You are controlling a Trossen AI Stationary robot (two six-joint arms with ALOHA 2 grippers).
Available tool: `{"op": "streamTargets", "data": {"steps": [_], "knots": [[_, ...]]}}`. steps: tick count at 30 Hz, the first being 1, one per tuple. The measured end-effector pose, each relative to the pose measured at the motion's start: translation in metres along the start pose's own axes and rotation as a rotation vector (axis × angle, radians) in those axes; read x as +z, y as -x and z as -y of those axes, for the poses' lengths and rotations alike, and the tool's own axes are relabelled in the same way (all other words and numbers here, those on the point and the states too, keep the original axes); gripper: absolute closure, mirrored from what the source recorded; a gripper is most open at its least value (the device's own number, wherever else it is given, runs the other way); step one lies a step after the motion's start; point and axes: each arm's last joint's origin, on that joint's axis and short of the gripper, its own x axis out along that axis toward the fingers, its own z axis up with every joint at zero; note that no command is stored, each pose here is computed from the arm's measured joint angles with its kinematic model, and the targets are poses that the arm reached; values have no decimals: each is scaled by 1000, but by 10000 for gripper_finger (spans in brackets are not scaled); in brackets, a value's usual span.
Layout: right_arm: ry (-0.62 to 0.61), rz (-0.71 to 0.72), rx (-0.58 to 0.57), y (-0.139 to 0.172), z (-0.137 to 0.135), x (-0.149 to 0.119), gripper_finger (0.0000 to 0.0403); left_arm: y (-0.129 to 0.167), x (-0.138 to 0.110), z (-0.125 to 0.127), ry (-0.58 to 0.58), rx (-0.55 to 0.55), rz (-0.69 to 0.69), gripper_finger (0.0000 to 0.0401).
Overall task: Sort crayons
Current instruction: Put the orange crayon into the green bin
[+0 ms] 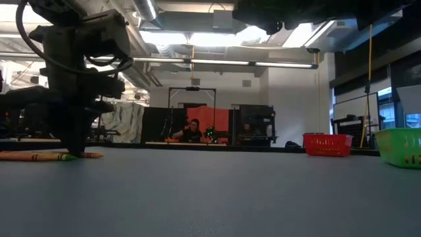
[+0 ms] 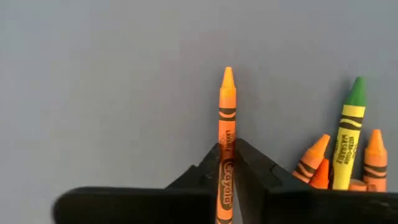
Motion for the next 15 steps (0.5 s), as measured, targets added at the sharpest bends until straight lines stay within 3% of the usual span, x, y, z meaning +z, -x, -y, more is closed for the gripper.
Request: {"op": "streamTargets", "data": {"steps": [3, 8, 12, 15], "knots": [[-22, 0, 0, 0, 0, 0, 207, 0, 1, 0, -37, 6, 9, 395], [-73, -7, -30, 0, 1, 0, 207, 12, 9, 0, -49, 87, 74, 388], [-76, -5, -44, 0, 1, 0, 190, 36, 20, 6, -73, 123, 195, 388], [-79, 0, -49, 0, 2, 1, 163, 57, 28, 13, -109, 147, 367, 388]]}}
